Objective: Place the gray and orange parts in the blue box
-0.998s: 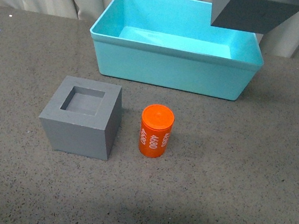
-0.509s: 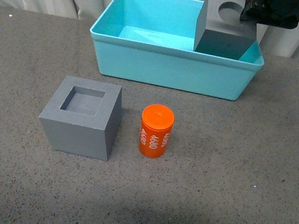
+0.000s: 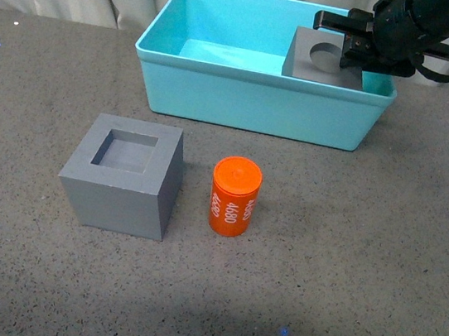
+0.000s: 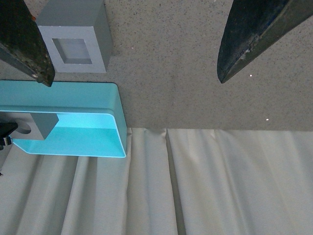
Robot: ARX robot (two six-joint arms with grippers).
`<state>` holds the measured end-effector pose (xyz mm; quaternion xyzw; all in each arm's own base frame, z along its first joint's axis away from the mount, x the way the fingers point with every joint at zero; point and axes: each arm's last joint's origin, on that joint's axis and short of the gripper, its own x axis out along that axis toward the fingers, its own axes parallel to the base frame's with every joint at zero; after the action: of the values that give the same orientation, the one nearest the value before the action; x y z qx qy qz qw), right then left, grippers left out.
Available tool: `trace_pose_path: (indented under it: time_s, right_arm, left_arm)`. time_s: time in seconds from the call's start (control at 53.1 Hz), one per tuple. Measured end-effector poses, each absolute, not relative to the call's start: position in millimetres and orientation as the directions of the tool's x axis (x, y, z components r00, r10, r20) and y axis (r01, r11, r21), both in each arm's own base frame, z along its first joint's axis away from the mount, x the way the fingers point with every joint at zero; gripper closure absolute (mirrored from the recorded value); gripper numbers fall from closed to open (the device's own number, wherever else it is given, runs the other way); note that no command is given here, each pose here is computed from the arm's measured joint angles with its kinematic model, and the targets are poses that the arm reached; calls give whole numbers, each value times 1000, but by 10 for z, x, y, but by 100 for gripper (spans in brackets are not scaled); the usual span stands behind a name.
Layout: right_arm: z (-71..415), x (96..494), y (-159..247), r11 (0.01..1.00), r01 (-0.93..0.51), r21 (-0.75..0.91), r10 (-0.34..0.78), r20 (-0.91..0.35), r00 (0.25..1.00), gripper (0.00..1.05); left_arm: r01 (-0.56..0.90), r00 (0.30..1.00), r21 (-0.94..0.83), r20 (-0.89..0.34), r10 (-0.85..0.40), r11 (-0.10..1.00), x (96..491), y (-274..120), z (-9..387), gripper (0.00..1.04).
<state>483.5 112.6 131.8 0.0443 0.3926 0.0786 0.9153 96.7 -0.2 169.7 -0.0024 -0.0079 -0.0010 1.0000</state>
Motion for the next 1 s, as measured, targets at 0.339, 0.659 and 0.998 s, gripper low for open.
trace_pose_path:
  time_s: [0.339, 0.659, 0.998]
  right_arm:
    - [1332, 4863, 1097, 980, -110, 166, 197, -712, 674, 64]
    - [1953, 3455, 963, 896, -422, 141, 427, -538, 726, 10]
    - [2112, 3000, 930, 879, -474, 53, 437, -486, 757, 10]
  left_arm:
    - [2, 1000, -4, 15, -2, 1000, 968, -2, 1697, 7]
    - [2, 1000, -5, 15, -2, 1000, 968, -2, 1697, 7]
    - [-170, 978, -79, -138, 158, 982, 980, -6, 1671, 7]
